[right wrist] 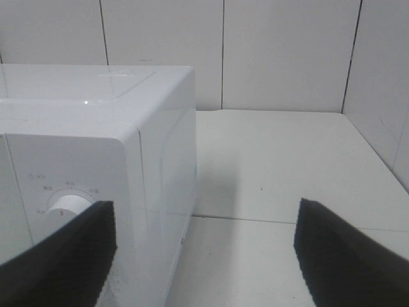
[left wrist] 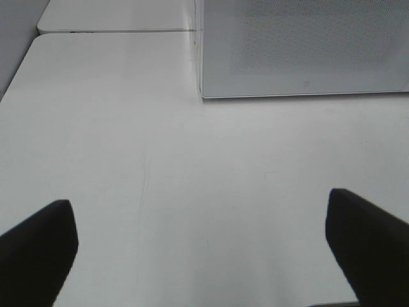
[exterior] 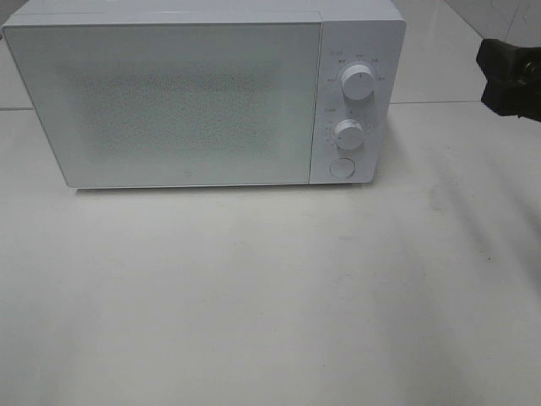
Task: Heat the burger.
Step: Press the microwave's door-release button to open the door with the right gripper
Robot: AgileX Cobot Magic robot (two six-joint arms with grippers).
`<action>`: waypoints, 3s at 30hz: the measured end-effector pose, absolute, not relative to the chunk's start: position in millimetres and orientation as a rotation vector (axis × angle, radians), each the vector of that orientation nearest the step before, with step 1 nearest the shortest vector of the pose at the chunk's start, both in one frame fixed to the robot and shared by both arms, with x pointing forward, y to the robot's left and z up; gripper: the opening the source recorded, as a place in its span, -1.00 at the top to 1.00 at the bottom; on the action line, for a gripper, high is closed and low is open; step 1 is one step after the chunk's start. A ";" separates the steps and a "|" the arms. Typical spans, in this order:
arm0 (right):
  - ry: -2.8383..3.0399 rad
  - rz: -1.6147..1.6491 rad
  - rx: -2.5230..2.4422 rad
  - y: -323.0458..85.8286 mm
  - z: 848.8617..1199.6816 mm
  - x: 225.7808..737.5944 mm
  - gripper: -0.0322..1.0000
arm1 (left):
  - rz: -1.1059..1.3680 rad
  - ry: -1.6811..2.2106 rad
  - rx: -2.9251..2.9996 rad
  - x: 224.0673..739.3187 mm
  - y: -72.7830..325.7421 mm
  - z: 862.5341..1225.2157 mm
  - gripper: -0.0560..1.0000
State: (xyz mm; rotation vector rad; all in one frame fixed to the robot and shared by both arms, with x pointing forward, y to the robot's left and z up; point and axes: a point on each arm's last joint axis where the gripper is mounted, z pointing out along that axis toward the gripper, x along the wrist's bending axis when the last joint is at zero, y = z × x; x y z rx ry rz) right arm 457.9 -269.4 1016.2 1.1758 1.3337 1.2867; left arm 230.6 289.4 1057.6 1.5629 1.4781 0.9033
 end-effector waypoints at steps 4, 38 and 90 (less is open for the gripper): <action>1.303 1.268 1.214 -270.8 996.6 460.4 -0.54 | 0.903 1.478 1.563 230.6 289.4 1057.6 -0.95; 1.518 1.148 1.334 -180.8 904.9 451.3 -0.54 | 0.903 1.478 1.563 230.6 289.4 1057.6 -0.95; 0.078 1.854 2.617 -167.2 895.3 458.7 0.92 | 0.903 1.478 1.563 230.6 289.4 1057.6 -0.95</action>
